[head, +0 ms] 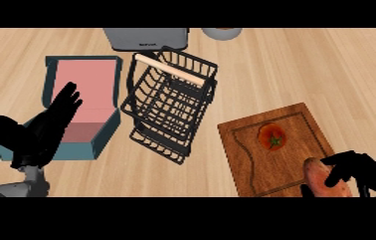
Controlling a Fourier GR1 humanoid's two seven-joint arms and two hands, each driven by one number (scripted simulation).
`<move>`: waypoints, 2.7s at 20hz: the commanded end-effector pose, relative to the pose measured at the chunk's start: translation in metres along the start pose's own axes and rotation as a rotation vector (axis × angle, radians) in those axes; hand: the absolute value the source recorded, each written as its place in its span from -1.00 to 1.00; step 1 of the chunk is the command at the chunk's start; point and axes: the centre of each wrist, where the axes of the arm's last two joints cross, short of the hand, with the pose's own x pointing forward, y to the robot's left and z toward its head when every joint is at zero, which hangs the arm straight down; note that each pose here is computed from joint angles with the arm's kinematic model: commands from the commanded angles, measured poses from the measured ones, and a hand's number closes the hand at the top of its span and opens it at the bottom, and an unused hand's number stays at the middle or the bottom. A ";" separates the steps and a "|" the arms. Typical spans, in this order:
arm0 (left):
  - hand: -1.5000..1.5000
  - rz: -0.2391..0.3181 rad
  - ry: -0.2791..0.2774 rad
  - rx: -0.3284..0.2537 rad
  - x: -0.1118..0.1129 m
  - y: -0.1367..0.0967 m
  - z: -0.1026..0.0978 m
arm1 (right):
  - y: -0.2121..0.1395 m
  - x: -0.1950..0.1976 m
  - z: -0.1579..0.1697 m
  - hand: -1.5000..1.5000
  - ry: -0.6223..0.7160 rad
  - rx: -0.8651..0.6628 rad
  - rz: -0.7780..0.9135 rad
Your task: Pick the sweet potato from the cutting board and place it in the tiered basket
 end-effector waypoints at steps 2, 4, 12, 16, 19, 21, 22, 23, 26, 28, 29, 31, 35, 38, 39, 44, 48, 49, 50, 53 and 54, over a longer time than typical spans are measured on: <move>0.00 0.016 -0.002 -0.023 0.002 -0.010 -0.011 | -0.026 0.054 0.006 1.00 -0.041 0.006 -0.066; 0.00 0.003 -0.007 -0.019 0.011 -0.009 0.004 | -0.026 0.069 -0.002 1.00 -0.036 0.028 -0.071; 0.00 0.009 -0.003 -0.041 0.003 -0.012 -0.004 | 0.021 0.150 -0.052 1.00 -0.067 0.050 -0.071; 0.00 -0.008 -0.023 -0.022 -0.001 -0.011 -0.003 | 0.020 0.185 -0.074 1.00 -0.048 0.093 -0.082; 0.00 0.009 -0.001 -0.018 0.010 -0.009 0.000 | 0.038 0.214 -0.078 1.00 -0.040 0.083 -0.078; 0.00 -0.006 0.003 -0.034 -0.004 -0.019 -0.005 | 0.053 0.226 -0.088 1.00 -0.011 0.110 -0.048; 0.00 -0.001 -0.010 -0.030 0.003 -0.023 -0.014 | 0.067 0.213 -0.106 1.00 -0.012 0.111 -0.065; 0.00 0.012 0.000 -0.047 -0.008 -0.019 -0.002 | 0.062 0.222 -0.115 1.00 0.023 0.123 -0.063; 0.00 -0.022 -0.009 -0.039 0.018 -0.019 -0.007 | 0.088 0.213 -0.103 1.00 0.062 0.167 -0.056; 0.00 0.008 0.007 -0.041 0.008 -0.021 -0.006 | 0.094 0.219 -0.118 1.00 0.073 0.167 -0.063; 0.00 0.021 -0.005 -0.021 -0.001 -0.020 0.005 | 0.082 0.210 -0.115 1.00 0.062 0.165 -0.073; 0.00 -0.004 -0.009 -0.032 -0.003 -0.020 -0.001 | 0.112 0.213 -0.117 1.00 0.046 0.171 -0.059; 0.00 -0.001 -0.021 -0.034 0.002 -0.018 -0.005 | 0.116 0.210 -0.140 1.00 0.039 0.146 -0.022; 0.00 0.010 -0.015 -0.030 -0.002 -0.008 0.003 | 0.133 0.218 -0.123 1.00 0.049 0.138 -0.005; 0.00 0.018 0.007 -0.034 0.019 -0.015 -0.010 | 0.152 0.195 -0.144 1.00 0.062 0.124 0.017; 0.00 0.001 -0.014 -0.032 -0.002 -0.015 -0.012 | 0.158 0.190 -0.163 1.00 0.015 0.024 0.012; 0.00 0.000 -0.009 -0.057 0.005 -0.020 -0.005 | 0.163 0.204 -0.161 1.00 0.047 -0.057 -0.113; 0.00 0.016 -0.002 -0.052 -0.012 -0.009 0.007 | 0.173 0.188 -0.152 -1.00 0.061 -0.031 -0.110; 0.00 0.003 -0.013 -0.030 0.014 -0.025 -0.010 | 0.157 0.209 -0.165 -1.00 0.058 -0.027 -0.126; 0.00 0.008 -0.013 -0.033 0.012 -0.024 -0.007 | 0.163 0.210 -0.175 -1.00 0.020 -0.029 -0.096; 0.00 0.003 0.003 -0.051 -0.005 -0.023 0.002 | 0.183 0.200 -0.151 -1.00 0.028 -0.026 -0.080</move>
